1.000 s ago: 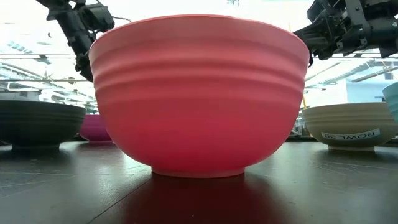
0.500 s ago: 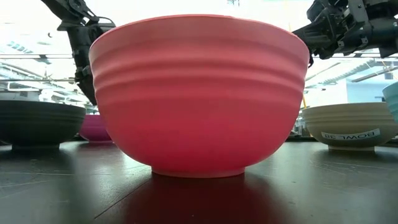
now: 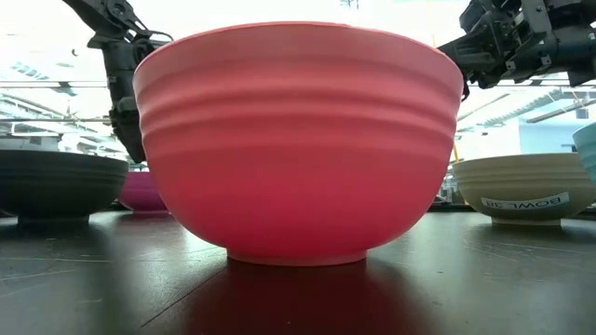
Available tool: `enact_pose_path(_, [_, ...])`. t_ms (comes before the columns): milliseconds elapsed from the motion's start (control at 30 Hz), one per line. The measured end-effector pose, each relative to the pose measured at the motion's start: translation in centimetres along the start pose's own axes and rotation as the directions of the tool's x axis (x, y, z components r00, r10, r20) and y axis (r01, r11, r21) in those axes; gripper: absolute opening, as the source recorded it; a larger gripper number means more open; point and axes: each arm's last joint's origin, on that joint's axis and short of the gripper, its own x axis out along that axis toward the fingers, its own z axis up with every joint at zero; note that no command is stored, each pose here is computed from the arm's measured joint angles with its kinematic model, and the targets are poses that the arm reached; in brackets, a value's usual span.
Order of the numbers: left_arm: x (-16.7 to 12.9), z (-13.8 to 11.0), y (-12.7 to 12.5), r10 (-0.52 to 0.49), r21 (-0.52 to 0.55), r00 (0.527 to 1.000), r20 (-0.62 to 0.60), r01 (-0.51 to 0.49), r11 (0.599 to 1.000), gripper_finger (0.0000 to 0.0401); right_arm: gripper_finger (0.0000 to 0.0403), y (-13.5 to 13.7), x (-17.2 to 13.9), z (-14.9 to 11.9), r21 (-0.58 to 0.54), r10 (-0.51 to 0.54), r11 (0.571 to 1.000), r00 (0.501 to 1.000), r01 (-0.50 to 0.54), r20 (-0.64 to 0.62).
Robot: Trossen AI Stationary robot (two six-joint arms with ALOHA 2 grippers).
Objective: Nest bowls inside each other
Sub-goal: Stack the pink bowl on top of the light blue bowl
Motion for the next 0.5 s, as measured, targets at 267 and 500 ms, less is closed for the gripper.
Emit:
enact_pose_path(267, [2.0, 1.1, -0.4, -0.011, 0.031, 0.999, -0.046, 0.012, 0.999, 0.0298, 0.0228, 0.0, 0.0, 0.0, 0.0, 0.0, 1.0, 1.0, 0.0, 0.0])
enact_pose_path(500, [2.8, 2.0, -0.2, 0.013, 0.031, 1.0, 0.004, -0.013, 0.999, 0.0252, 0.0228, 0.0, 0.0, 0.0, 0.0, 0.0, 1.0, 1.0, 0.0, 0.0])
